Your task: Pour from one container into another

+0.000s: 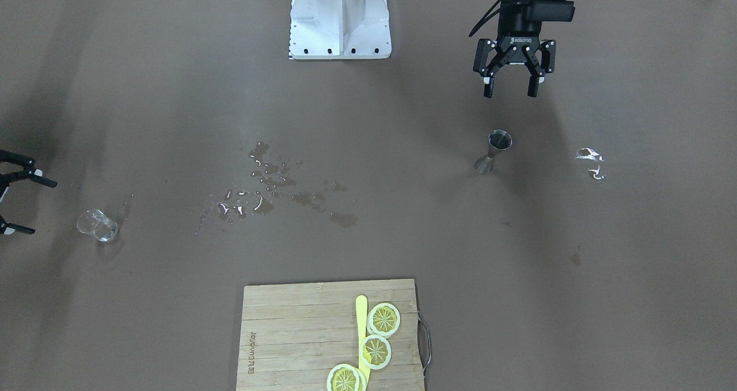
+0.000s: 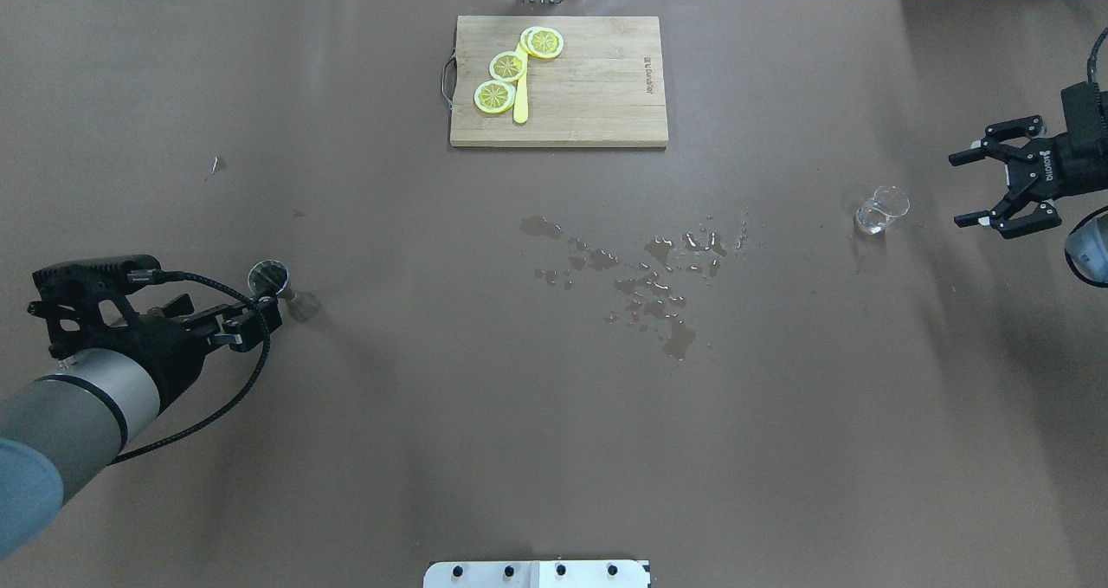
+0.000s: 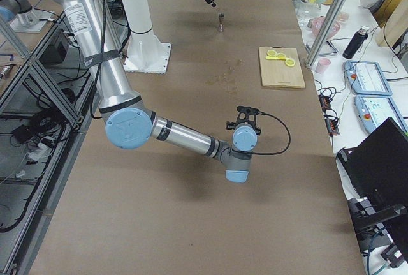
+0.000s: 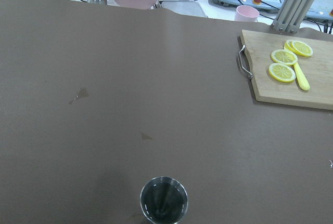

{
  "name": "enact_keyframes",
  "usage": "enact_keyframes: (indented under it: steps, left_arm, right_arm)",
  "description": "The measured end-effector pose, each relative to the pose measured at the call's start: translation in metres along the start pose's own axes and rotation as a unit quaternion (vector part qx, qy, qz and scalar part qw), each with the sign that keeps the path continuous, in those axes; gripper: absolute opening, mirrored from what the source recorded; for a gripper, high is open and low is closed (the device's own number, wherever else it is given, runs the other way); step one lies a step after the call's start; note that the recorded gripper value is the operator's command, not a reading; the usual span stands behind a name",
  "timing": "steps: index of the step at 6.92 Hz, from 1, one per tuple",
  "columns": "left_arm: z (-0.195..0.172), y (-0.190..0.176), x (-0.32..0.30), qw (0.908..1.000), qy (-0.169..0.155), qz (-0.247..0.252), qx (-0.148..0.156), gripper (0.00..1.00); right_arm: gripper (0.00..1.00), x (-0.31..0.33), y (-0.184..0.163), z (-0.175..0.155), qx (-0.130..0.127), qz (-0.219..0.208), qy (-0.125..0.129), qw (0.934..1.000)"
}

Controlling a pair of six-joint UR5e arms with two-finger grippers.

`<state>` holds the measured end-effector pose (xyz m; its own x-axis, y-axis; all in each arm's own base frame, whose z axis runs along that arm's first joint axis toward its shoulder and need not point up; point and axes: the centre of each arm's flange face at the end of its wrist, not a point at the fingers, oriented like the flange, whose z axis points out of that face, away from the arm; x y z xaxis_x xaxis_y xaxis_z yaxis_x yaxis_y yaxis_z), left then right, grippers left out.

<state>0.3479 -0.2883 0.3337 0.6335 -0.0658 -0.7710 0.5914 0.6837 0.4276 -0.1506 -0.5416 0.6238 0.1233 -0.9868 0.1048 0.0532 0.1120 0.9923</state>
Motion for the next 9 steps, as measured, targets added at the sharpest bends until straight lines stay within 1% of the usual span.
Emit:
enact_keyframes:
  steps: [1, 3, 5, 7, 9]
  left_arm:
    - [0.010, 0.007, -0.002, 0.9998, 0.009, -0.007, 0.018, 0.98]
    - [0.025, 0.021, -0.007, 0.9982, 0.021, -0.037, 0.042, 0.98]
    - [0.036, 0.042, -0.012, 0.9970, 0.014, -0.033, 0.068, 0.98]
    - [0.048, 0.065, -0.010, 0.9958, 0.008, -0.018, 0.090, 0.98]
    - [0.066, 0.087, -0.001, 0.9934, 0.004, -0.026, 0.112, 0.98]
  right_arm:
    - [1.00, -0.001, 0.000, -0.001, 0.000, -0.001, -0.004, 1.0000]
    - [1.00, -0.006, 0.005, -0.002, -0.001, 0.002, -0.016, 0.9999]
    - [1.00, -0.007, 0.008, -0.002, -0.003, 0.003, -0.020, 0.9998]
    - [0.99, -0.007, 0.014, 0.000, -0.008, -0.024, -0.022, 0.9994]
    - [0.98, -0.007, 0.020, 0.009, -0.018, -0.044, -0.030, 0.9984]
